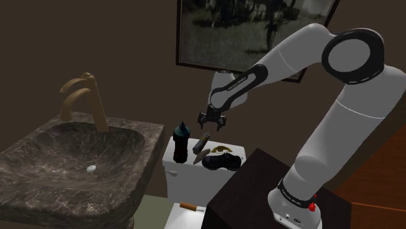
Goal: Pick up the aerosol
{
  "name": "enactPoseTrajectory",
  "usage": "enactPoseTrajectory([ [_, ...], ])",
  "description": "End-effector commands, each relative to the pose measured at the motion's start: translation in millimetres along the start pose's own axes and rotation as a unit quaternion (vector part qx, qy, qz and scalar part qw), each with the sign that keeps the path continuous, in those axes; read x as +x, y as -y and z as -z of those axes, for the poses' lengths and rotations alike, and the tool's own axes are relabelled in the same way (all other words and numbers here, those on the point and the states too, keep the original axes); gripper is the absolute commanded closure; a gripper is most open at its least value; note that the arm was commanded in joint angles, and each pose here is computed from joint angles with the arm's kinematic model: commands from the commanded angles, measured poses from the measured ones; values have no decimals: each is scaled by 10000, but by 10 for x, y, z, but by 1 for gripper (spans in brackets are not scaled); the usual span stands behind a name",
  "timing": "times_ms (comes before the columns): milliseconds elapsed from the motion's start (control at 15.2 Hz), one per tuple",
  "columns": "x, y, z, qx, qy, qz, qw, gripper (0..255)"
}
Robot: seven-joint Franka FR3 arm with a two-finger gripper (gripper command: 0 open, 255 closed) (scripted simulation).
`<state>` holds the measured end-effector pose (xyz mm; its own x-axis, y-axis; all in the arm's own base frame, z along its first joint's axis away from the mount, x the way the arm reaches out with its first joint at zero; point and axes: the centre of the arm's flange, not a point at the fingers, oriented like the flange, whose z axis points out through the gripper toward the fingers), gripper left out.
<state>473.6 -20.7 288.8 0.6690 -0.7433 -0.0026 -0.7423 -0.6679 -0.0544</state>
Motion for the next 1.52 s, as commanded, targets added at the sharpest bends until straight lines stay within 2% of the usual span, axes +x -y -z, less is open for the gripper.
enactPoseTrajectory([
  [0,134,52,-257,-3,-46,-240,9997,0],
  [330,455,103,-815,-25,-147,-814,9966,0],
  [726,859,110,-1476,-51,-267,-1498,9883,0],
  [1386,893,86,-1928,-53,-276,-1553,9875,0],
  [1452,895,87,-1930,-53,-276,-1552,9875,255],
])
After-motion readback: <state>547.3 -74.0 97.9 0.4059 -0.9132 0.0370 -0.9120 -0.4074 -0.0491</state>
